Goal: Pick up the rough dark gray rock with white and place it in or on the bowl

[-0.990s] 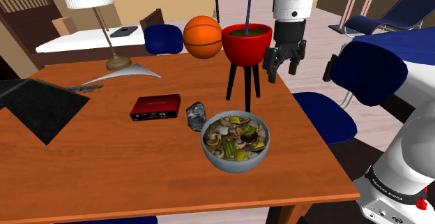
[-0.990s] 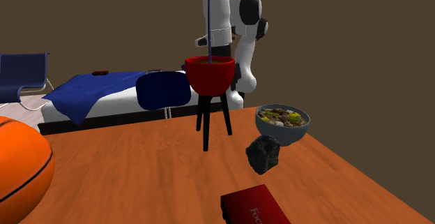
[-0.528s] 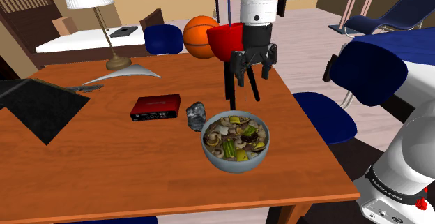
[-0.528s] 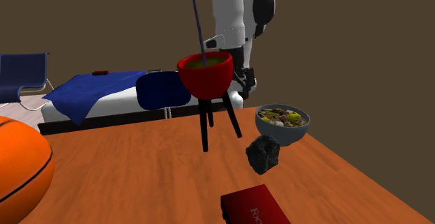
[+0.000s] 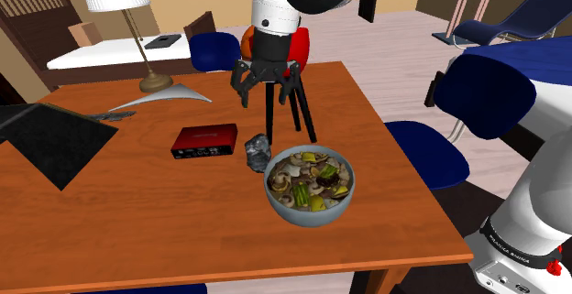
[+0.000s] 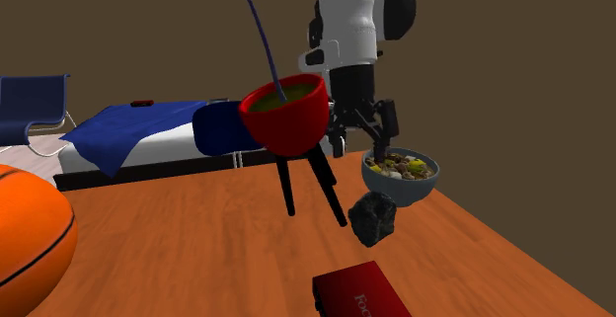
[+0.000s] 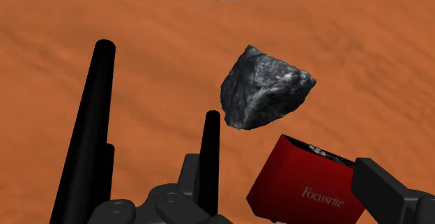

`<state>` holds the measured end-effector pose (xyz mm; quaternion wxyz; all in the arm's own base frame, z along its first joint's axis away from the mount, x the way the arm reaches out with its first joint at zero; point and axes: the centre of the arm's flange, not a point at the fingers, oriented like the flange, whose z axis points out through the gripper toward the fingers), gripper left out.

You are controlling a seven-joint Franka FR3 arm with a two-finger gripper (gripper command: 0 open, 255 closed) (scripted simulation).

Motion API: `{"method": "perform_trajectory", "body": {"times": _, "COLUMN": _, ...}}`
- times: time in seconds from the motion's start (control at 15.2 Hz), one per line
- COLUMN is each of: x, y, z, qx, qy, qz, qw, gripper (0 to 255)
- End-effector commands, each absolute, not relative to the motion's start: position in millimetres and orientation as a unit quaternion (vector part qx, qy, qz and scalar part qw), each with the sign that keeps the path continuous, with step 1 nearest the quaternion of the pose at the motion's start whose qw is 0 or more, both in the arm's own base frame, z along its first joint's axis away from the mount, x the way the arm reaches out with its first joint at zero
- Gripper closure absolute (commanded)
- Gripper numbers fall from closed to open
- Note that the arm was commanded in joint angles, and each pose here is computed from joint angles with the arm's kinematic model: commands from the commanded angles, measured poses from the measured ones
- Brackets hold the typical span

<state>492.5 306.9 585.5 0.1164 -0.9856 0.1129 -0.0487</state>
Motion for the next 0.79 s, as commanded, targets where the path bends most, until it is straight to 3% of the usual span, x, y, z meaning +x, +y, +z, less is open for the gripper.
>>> {"method": "perform_trajectory", "body": {"times": 0.0, "x": 491, "y": 316, "z": 537, "qx": -0.99, "qy": 0.118, "qz": 0.066, "qw": 0.045, "gripper": 0}}
{"method": "perform_trajectory", "body": {"times": 0.73, "x": 516, "y": 357, "z": 491, "qx": -0.987, "qy": 0.132, "qz": 0.073, "qw": 0.047, "gripper": 0}}
